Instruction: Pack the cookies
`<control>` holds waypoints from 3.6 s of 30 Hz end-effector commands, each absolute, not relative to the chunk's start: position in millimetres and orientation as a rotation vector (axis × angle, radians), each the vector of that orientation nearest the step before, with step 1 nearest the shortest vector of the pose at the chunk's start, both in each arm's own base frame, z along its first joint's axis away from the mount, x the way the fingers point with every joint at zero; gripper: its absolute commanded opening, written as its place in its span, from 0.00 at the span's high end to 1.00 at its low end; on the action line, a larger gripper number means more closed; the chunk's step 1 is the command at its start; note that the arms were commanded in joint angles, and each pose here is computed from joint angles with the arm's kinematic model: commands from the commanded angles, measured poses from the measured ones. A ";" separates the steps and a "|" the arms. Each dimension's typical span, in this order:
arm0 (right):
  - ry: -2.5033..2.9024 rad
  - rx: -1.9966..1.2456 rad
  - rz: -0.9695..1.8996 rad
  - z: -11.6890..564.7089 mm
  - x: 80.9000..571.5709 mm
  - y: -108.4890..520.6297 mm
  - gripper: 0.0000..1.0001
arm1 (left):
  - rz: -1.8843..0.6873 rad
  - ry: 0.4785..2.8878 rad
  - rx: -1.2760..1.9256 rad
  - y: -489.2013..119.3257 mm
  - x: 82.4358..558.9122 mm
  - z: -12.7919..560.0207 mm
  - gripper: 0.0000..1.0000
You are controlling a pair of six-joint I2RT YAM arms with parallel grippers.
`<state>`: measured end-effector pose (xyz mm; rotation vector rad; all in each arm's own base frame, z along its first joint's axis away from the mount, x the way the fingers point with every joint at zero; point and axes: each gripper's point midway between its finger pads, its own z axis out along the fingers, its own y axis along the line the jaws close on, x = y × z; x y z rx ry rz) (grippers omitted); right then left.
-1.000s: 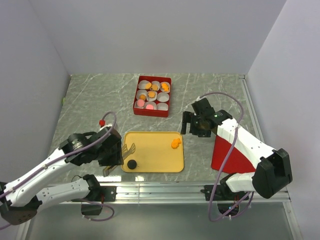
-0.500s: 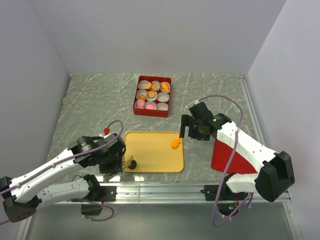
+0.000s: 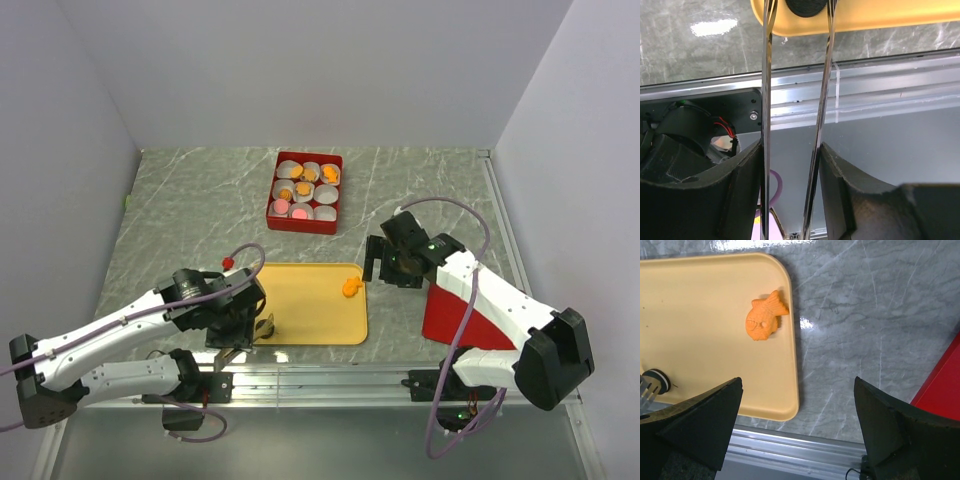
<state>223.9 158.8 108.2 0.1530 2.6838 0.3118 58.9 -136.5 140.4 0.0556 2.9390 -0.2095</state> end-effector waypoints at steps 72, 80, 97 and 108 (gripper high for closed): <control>2.556 0.085 0.223 155.8 266.5 143.7 0.00 | -0.268 2.488 0.092 -282.5 375.3 254.0 0.61; 2.568 0.062 0.222 155.4 275.6 147.3 0.00 | -0.303 2.510 0.062 -284.8 403.0 232.3 0.60; 2.598 0.037 0.243 146.8 288.2 148.1 0.00 | -0.332 2.519 0.005 -301.6 428.9 203.1 0.57; 2.609 0.075 0.238 142.0 294.5 141.6 0.00 | -0.333 2.527 0.012 -301.4 439.0 196.4 0.53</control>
